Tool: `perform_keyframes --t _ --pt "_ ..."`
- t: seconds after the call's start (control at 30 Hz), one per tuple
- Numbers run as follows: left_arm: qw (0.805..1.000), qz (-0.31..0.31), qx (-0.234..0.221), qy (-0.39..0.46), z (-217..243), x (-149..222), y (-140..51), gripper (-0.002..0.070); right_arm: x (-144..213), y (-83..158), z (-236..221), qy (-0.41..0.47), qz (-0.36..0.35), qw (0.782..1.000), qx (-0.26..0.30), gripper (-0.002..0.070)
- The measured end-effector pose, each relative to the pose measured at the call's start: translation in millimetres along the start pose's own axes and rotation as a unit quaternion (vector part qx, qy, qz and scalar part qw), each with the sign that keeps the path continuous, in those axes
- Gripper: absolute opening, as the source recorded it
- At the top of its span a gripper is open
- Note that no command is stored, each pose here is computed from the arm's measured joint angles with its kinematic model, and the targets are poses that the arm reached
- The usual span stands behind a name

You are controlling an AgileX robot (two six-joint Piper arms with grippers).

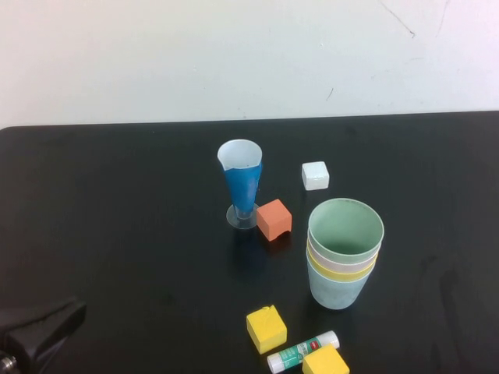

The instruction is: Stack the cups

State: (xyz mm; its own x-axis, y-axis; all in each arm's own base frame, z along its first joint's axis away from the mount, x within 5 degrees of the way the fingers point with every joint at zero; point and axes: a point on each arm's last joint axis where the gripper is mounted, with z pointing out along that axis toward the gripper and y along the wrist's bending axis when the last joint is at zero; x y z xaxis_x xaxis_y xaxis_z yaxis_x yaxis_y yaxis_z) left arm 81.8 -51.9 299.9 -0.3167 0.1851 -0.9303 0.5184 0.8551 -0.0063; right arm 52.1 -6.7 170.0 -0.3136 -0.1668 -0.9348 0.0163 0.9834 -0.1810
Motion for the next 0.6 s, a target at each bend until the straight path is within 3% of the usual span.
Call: perform_keyframes --t 0.37,0.6 --pt "1.000 0.000 0.000 0.000 0.0 0.0 0.0 -0.0001 0.3 -2.6 -0.4 0.005 -0.105 0.994 0.014 -0.0002" --pt "1.000 0.002 0.000 0.001 0.0 0.1 0.0 -0.0001 0.5 -2.0 -0.4 0.006 -0.105 0.994 0.012 -0.0002"
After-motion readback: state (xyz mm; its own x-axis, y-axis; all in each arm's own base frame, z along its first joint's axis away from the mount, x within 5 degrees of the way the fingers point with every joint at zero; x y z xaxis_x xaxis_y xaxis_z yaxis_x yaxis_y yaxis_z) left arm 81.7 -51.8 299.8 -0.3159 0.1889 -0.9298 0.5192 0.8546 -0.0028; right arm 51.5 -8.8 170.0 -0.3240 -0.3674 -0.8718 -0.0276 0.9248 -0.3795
